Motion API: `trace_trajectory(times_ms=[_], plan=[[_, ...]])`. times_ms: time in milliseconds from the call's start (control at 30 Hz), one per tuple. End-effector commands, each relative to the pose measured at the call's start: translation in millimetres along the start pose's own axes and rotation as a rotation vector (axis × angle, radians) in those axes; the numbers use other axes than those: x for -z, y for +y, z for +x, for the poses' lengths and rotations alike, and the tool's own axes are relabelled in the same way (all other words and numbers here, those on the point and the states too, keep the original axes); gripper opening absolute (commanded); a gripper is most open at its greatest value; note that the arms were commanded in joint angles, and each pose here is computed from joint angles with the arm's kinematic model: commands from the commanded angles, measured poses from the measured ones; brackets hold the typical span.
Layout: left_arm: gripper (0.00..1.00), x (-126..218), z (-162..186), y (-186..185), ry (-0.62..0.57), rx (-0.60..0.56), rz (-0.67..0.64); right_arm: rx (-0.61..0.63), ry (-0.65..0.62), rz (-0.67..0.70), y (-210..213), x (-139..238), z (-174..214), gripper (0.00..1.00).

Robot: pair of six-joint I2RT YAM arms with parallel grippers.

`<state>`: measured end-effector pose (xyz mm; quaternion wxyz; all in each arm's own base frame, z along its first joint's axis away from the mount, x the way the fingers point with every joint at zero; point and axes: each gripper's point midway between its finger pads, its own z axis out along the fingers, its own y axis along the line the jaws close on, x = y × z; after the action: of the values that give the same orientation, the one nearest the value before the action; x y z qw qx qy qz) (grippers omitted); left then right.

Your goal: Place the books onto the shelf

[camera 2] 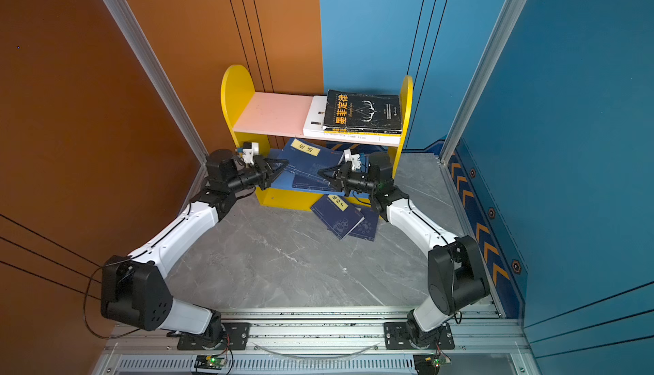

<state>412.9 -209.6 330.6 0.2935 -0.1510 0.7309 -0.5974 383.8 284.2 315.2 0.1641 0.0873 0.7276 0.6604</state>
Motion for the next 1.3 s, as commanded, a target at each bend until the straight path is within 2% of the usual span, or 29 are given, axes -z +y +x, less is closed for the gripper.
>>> trace_trajectory(times_ms=[0,100,200,267,633,1033,1267], plan=[[0.01,-5.4,-2.4,-6.0,-0.051,-0.053,0.027,0.037,-0.107,0.02,5.9,4.1,-25.3,0.32],[0.0,-9.8,-5.0,-2.5,-0.085,-0.058,0.027,0.068,-0.164,0.144,-14.3,9.9,-36.1,0.53],[0.0,-15.6,-9.6,3.7,-0.115,-0.072,0.015,0.127,-0.22,0.362,-46.9,21.8,-48.2,0.58],[0.0,-19.5,-13.5,8.0,-0.135,-0.085,0.004,0.151,-0.246,0.467,-62.4,27.9,-55.7,0.58],[0.0,-40.3,-17.4,35.5,-0.154,-0.085,-0.036,0.183,-0.287,0.656,-101.1,31.3,-68.3,0.54],[0.0,-59.6,-15.6,70.6,-0.157,-0.036,-0.072,0.236,-0.271,0.742,-115.2,23.8,-69.8,0.51],[0.0,-67.0,-13.1,77.2,-0.156,-0.021,-0.064,0.241,-0.252,0.769,-122.7,18.1,-68.0,0.48]])
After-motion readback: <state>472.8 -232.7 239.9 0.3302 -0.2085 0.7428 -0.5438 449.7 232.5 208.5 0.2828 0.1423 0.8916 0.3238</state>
